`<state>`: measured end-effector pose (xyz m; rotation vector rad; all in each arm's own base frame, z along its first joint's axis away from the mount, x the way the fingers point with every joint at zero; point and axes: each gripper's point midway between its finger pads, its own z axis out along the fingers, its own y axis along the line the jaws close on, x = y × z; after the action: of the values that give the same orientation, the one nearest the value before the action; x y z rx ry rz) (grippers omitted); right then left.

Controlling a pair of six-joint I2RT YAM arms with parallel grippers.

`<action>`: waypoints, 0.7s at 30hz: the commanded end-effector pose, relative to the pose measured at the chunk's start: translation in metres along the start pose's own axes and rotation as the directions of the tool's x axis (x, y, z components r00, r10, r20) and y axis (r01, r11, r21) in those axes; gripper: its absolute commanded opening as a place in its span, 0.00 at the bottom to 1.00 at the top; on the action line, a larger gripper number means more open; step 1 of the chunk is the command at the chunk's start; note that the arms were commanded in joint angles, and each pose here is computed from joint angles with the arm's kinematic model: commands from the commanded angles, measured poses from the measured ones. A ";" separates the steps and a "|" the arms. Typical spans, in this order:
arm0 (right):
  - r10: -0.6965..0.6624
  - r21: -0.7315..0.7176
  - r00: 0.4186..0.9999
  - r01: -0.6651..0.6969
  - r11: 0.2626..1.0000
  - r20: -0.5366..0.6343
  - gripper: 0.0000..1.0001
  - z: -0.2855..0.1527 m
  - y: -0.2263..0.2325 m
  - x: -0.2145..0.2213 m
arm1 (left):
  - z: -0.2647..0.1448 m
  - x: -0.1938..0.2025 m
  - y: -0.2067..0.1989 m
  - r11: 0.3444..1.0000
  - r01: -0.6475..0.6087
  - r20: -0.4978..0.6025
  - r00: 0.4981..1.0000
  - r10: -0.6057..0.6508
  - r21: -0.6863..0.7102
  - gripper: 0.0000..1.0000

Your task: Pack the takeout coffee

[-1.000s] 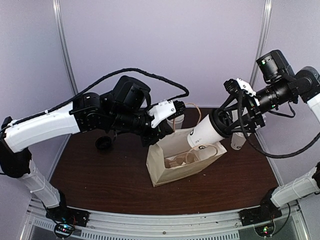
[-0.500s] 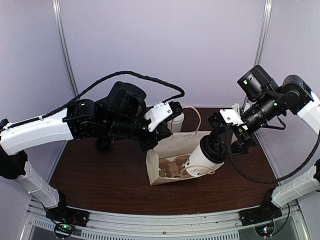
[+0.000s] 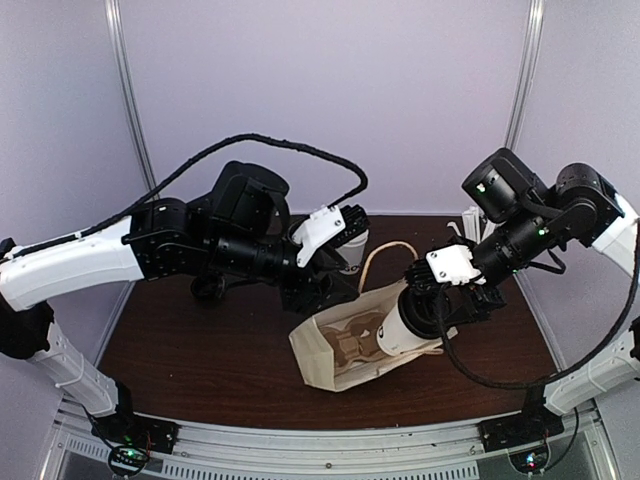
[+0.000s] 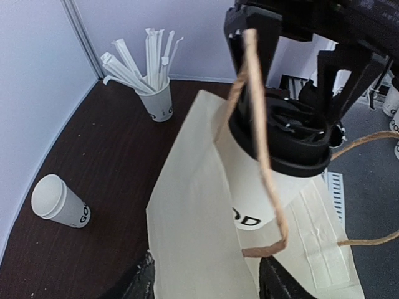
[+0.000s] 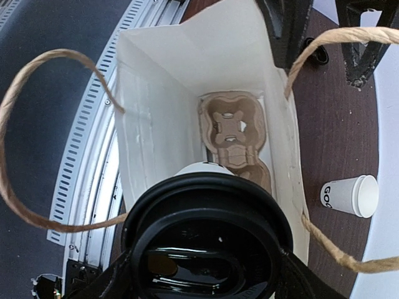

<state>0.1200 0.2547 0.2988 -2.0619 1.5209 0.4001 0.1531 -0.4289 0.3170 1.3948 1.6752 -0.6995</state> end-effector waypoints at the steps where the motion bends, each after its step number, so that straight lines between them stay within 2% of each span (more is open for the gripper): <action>1: -0.031 0.136 0.996 0.042 0.990 -0.083 0.57 0.003 -0.025 0.002 | -0.014 -0.022 -0.018 0.994 0.027 0.080 0.996 -0.036 0.107 0.59; 6: -0.057 0.158 0.987 0.080 0.984 -0.147 0.56 0.016 -0.029 0.005 | -0.026 -0.025 -0.016 0.996 0.027 0.108 0.994 -0.036 0.084 0.61; 15: -0.060 0.123 0.991 0.075 0.990 -0.121 0.55 0.021 -0.025 -0.002 | -0.053 -0.028 0.006 0.996 0.065 0.175 0.983 -0.055 -0.052 0.65; 21: -0.050 0.033 0.991 0.054 0.998 -0.120 0.54 0.029 -0.010 -0.002 | -0.069 -0.032 0.024 0.982 0.119 0.173 0.981 -0.093 -0.147 0.67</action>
<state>0.1431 0.2746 0.2876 -2.0766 1.4887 0.1683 0.1466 -0.3914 0.3565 1.2456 1.6488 -0.7459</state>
